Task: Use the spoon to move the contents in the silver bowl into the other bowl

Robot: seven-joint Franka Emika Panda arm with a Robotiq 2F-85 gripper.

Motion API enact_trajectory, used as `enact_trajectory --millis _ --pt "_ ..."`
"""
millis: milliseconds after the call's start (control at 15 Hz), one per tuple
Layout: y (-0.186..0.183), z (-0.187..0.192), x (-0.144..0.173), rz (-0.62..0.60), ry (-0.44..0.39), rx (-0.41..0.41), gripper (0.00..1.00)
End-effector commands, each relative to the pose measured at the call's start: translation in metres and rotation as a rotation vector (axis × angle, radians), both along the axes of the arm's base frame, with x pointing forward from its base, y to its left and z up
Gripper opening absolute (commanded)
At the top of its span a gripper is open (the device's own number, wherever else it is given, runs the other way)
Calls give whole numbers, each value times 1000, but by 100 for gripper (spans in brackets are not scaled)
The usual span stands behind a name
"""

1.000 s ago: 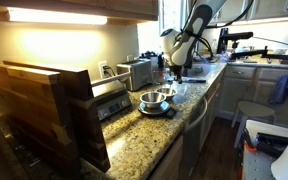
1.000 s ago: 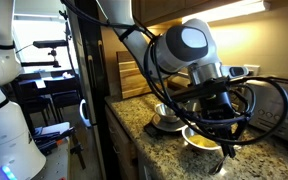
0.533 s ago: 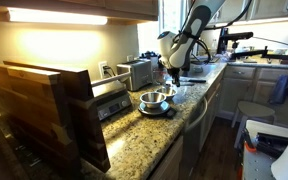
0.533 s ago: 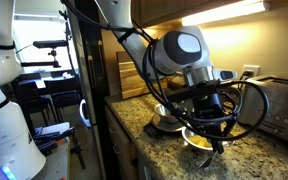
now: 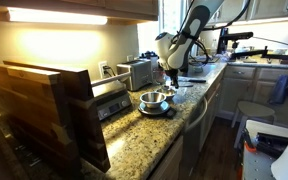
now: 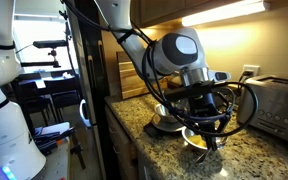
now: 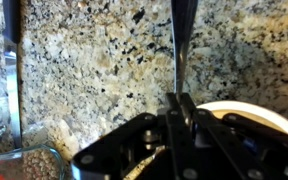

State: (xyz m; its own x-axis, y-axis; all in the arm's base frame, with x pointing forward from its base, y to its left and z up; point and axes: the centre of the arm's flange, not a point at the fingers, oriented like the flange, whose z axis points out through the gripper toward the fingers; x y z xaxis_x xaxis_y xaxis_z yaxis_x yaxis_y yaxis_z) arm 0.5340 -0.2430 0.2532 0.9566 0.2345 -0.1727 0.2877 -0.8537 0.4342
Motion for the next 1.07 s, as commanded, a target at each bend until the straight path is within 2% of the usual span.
enact_trajectory --millis 0,400,1000 --pt "14 5 -19 8 32 -17 7" --pt "16 -8 -30 25 69 -22 7" --pt "16 -7 -30 28 82 -38 7"
